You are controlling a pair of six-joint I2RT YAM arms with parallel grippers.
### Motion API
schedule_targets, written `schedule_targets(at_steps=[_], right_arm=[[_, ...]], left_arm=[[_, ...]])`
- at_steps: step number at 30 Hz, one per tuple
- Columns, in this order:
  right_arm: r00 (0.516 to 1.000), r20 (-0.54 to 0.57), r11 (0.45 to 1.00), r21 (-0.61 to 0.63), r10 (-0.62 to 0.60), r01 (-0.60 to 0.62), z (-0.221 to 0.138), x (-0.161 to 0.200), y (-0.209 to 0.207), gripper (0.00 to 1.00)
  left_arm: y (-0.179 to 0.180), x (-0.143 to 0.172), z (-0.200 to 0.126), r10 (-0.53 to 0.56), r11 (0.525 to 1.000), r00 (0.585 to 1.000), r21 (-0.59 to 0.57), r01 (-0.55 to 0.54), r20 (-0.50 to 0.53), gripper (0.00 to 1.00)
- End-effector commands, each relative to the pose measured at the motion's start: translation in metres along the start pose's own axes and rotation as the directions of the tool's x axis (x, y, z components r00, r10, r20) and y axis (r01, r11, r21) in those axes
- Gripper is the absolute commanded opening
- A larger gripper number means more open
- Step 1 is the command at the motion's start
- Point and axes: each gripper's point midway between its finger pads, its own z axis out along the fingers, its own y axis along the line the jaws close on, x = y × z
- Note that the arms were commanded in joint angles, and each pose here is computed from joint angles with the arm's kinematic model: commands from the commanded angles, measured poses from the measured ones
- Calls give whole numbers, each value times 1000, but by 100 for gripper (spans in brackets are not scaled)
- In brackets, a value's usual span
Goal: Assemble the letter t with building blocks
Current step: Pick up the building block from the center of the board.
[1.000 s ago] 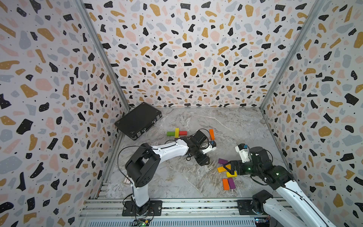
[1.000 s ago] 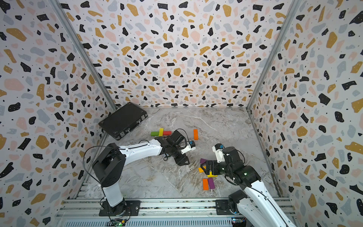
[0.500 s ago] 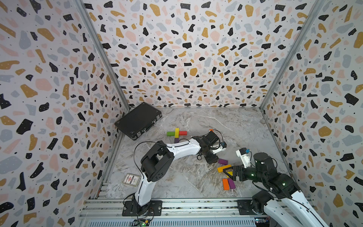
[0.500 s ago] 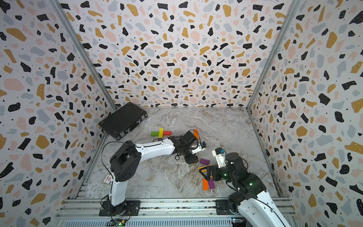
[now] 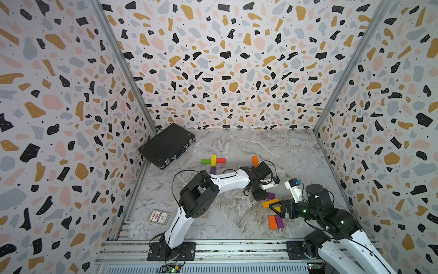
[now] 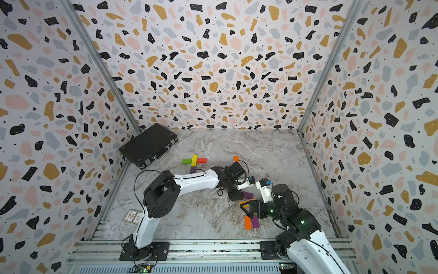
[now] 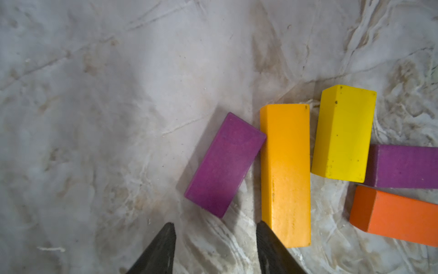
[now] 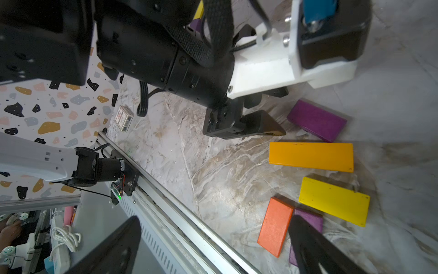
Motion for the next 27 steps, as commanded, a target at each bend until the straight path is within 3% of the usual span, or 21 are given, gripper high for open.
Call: schedule_targets(at_steps=[1, 8, 27], right_arm=[[1000, -9, 1000, 8, 4, -4, -1, 3, -1, 100], [1000, -13, 1000, 8, 5, -5, 0, 3, -1, 100], [999, -36, 1000, 16, 14, -13, 4, 5, -4, 100]], left_arm=[[-3, -7, 2, 41, 999, 999, -3, -41, -6, 56], [6, -13, 10, 48, 998, 999, -42, -48, -22, 59], [-3, -12, 26, 140, 990, 987, -20, -142, -75, 65]])
